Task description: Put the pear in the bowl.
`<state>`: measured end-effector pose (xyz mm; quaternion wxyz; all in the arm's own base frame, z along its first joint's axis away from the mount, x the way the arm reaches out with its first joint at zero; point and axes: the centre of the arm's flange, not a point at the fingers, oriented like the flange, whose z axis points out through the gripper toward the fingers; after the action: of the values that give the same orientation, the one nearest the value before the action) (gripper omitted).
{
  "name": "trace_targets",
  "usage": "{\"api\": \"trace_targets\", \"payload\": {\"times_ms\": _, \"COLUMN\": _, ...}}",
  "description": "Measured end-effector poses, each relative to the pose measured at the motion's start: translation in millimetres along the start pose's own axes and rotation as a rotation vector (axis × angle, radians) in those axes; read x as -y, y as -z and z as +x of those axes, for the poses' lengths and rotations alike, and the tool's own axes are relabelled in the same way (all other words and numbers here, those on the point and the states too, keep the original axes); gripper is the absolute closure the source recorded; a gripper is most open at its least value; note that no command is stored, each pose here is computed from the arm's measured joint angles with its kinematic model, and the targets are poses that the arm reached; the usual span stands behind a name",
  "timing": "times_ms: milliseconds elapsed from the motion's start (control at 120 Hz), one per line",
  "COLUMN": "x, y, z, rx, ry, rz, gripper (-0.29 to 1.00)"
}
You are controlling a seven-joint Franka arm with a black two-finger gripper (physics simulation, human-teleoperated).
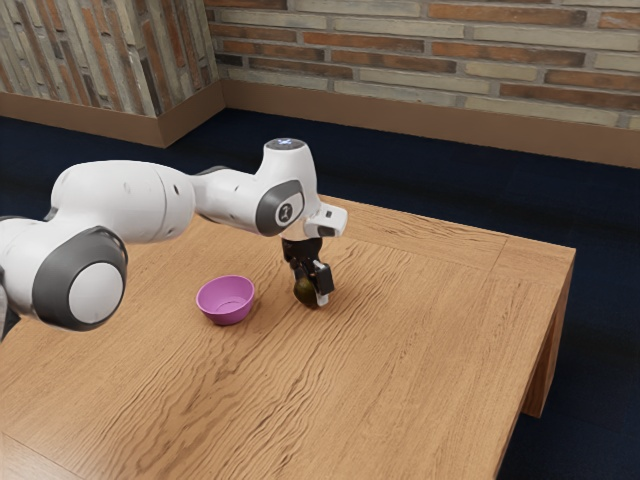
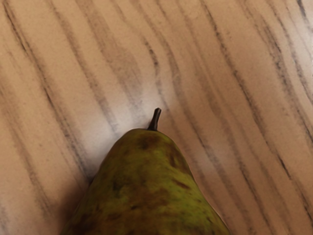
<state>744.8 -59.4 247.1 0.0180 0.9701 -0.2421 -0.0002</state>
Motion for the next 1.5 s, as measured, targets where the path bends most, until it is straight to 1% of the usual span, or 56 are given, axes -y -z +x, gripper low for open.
{"api": "trace_targets", "payload": {"times_ms": 158, "x": 1, "y": 0, "z": 0, "rx": -0.003, "ry": 0.010, "rz": -0.004, "gripper": 0.15}}
{"api": "trace_targets", "payload": {"times_ms": 308, "x": 2, "y": 5, "z": -1, "rx": -0.003, "ry": 0.015, "rz": -0.004, "gripper": 0.22}}
{"api": "trace_targets", "payload": {"times_ms": 500, "x": 1, "y": 8, "z": -1, "rx": 0.001, "ry": 0.019, "rz": -0.006, "gripper": 0.27}}
{"api": "trace_targets", "payload": {"times_ms": 725, "x": 3, "y": 2, "z": -3, "rx": 0.005, "ry": 0.026, "rz": -0.008, "gripper": 0.28}}
{"api": "trace_targets", "payload": {"times_ms": 858, "x": 5, "y": 5, "z": -3, "rx": 0.003, "ry": 0.032, "rz": -0.005, "gripper": 0.34}}
{"api": "trace_targets", "payload": {"times_ms": 967, "x": 6, "y": 20, "z": -3, "rx": -0.007, "ry": 0.038, "rz": 0.005, "gripper": 0.38}}
{"api": "trace_targets", "payload": {"times_ms": 1075, "x": 11, "y": 50, "z": -6, "rx": -0.026, "ry": 0.050, "rz": 0.020, "gripper": 0.43}}
{"api": "trace_targets", "payload": {"times_ms": 1167, "x": 17, "y": 86, "z": -20, "rx": -0.041, "ry": 0.070, "rz": 0.035, "gripper": 0.45}}
{"api": "trace_targets", "payload": {"times_ms": 1267, "x": 26, "y": 109, "z": -53, "rx": -0.025, "ry": 0.108, "rz": 0.038, "gripper": 0.46}}
{"api": "trace_targets", "payload": {"times_ms": 1392, "x": 35, "y": 120, "z": -90, "rx": 0.003, "ry": 0.155, "rz": 0.036, "gripper": 0.47}}
{"api": "trace_targets", "payload": {"times_ms": 1500, "x": 43, "y": 116, "z": -111, "rx": 0.026, "ry": 0.188, "rz": 0.029, "gripper": 0.47}}
